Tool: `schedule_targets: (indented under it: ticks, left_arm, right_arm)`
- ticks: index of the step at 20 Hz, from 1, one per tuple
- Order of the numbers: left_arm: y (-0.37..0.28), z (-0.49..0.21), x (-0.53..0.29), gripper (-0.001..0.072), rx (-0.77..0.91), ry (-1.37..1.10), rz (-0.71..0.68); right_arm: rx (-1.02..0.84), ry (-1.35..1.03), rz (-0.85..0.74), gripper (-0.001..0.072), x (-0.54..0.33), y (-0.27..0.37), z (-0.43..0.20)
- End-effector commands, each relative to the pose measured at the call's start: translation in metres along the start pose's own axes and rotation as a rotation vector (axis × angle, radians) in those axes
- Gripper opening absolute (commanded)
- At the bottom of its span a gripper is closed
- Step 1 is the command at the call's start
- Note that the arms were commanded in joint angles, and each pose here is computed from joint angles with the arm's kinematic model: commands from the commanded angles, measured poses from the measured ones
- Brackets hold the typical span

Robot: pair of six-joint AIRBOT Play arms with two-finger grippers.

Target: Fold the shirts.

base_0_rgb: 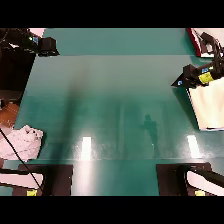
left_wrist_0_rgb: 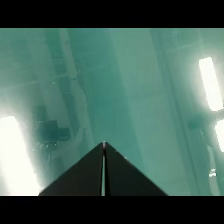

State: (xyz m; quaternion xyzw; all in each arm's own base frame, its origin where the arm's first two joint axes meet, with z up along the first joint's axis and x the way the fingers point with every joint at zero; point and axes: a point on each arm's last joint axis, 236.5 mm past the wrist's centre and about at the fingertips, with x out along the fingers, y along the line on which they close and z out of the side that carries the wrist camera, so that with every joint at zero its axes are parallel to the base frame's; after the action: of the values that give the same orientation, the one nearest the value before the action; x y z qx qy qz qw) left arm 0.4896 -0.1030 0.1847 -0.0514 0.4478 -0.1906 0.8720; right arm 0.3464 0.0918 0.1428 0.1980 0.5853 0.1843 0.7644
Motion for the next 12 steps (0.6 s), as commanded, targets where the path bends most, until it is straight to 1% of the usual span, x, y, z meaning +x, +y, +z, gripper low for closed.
schedule_targets:
  ticks: [1, 12]
  left_arm:
    - [0.0001, 0.0002, -0.0004, 0.0023, 0.000, -0.001, 0.001]
    - [-0.0002, 0.0003, -0.0004, 0.0023, -0.006, -0.001, -0.001]
  right_arm:
    - [-0.001, -0.002, 0.001, 0.0015, 0.0001, 0.0003, 0.0005]
    - [-0.001, 0.003, 0.000, 0.0015, 0.0001, 0.0002, -0.0006]
